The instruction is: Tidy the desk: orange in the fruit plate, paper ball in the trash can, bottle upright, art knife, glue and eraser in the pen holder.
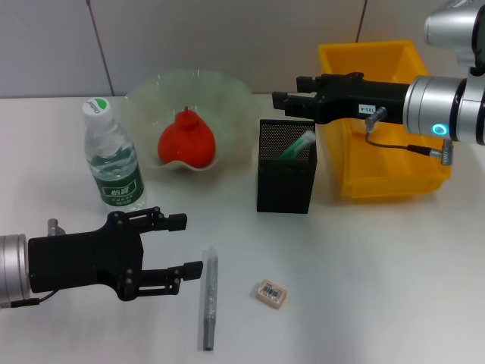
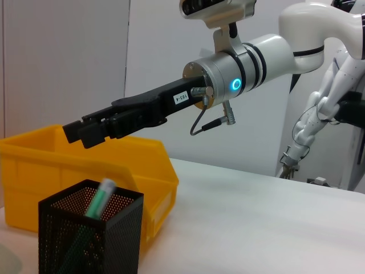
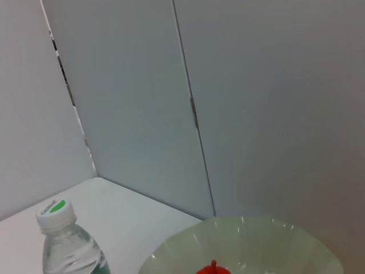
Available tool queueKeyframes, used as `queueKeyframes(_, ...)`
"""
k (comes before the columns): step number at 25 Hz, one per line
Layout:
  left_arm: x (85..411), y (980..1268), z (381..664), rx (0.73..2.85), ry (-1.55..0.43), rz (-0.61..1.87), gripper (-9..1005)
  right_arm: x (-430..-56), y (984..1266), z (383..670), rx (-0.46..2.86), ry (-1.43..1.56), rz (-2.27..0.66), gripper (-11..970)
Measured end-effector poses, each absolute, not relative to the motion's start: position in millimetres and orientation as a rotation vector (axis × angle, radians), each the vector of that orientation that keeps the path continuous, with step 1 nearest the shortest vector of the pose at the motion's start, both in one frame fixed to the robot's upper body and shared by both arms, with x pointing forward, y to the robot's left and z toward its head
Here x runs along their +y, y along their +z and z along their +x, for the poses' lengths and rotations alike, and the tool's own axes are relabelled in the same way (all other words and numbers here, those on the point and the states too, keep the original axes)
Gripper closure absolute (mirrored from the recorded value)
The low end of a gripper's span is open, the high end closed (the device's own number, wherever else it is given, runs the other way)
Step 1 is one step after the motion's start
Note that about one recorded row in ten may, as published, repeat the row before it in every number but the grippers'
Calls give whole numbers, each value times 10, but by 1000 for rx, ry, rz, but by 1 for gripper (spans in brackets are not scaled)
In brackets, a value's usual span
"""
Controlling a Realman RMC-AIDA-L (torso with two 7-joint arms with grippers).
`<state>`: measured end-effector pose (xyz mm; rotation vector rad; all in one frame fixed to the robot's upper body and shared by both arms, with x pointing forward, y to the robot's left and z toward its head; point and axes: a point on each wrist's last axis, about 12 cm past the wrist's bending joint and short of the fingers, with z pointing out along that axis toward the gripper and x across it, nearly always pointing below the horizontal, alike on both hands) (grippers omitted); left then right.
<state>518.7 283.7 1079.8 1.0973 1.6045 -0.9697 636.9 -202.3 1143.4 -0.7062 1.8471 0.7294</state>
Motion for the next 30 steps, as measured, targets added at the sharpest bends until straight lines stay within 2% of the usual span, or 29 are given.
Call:
queueKeyframes(5, 2827, 10793, 5187, 1606, -971, 1094, 231, -2067, 11476, 6389, 1830, 753, -645, 337)
queueKeyframes(14, 2825, 10789, 5179, 1607, -976, 1088, 232, -2249, 11703, 6197, 1654, 1032, -564, 337)
queueKeyframes(20, 2843, 10784, 5168, 1612, -974, 1079, 232, -2454, 11763, 5904, 1620, 1214, -774, 337)
queueKeyframes(27, 2858, 10775, 5156, 1617, -974, 1075, 233, -2395, 11648, 5836, 1798, 1215, -1022, 338)
queueKeyframes(30, 2872, 10765, 5141, 1622, -973, 1074, 234, -2249, 11608, 5876, 1939, 1177, -1155, 338)
